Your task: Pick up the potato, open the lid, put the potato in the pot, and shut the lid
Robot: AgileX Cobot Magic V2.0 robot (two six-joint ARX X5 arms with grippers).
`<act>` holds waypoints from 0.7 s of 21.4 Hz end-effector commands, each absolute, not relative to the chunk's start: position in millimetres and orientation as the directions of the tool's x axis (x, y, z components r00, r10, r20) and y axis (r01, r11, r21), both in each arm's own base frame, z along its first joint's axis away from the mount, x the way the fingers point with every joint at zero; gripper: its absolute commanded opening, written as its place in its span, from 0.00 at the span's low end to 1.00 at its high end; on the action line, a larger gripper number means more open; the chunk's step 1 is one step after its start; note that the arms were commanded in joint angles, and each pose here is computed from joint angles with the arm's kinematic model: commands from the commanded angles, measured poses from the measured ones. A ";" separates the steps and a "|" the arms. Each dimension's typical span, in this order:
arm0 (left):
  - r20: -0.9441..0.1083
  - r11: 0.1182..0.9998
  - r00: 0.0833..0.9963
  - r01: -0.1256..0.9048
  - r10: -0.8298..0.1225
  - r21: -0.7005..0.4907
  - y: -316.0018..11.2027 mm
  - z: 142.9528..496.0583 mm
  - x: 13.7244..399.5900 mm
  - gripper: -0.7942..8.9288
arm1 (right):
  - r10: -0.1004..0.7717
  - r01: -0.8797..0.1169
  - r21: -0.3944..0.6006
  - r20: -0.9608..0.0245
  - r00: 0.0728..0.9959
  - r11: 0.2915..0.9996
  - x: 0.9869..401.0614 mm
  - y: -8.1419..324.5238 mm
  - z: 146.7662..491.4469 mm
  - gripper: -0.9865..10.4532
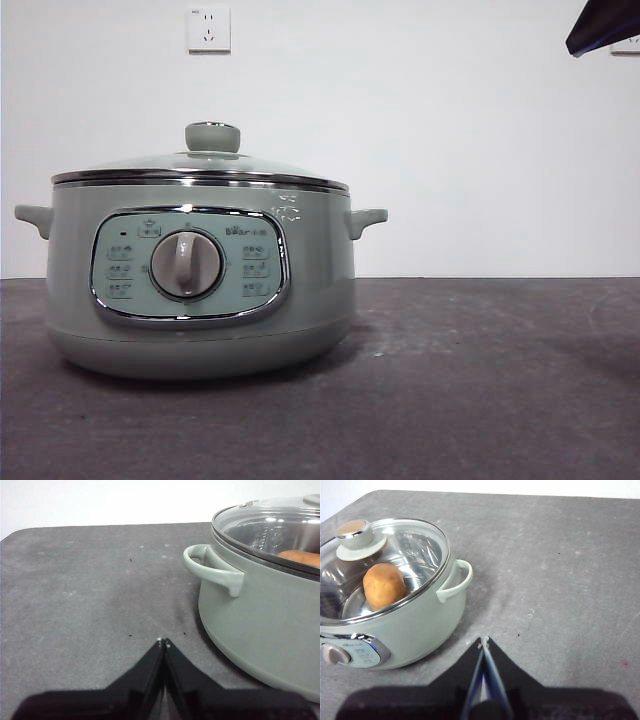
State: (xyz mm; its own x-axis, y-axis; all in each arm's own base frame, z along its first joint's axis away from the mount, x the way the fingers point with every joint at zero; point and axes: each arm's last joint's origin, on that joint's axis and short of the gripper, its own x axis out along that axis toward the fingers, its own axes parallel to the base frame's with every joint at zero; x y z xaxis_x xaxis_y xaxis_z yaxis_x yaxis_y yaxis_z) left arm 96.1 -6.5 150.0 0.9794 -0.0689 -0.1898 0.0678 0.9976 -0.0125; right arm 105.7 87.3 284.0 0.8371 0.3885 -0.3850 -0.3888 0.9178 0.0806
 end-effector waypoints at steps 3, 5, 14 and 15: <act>-0.201 0.998 0.977 0.061 -0.064 -0.022 -6.2 145.2 96.6 0.08 | 0.386 -0.384 0.085 -0.384 0.839 0.919 105.6 87.2 282.7 0.09; -0.201 0.998 0.977 0.061 -0.064 -0.022 -6.2 145.2 96.6 0.08 | 0.390 -0.390 0.080 -0.386 0.836 0.917 104.3 86.4 282.7 0.09; -0.200 0.998 0.978 0.061 -0.064 -0.022 -6.2 145.3 96.6 0.08 | 0.282 -0.304 -0.053 -0.254 0.925 0.951 95.8 36.8 270.1 0.09; -0.200 0.998 0.978 0.061 -0.064 -0.022 -6.2 145.3 96.6 0.08 | 0.270 -0.292 -0.066 -0.227 0.936 0.954 95.3 32.0 265.0 0.09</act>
State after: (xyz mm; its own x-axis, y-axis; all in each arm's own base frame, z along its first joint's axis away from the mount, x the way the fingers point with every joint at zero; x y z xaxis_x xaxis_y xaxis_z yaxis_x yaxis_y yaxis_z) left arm 96.1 -6.5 150.0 0.9794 -0.0685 -0.1898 0.0674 0.9976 -0.0124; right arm 94.7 32.5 267.0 0.9345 0.2732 -0.2281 -0.2872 0.9574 -0.0302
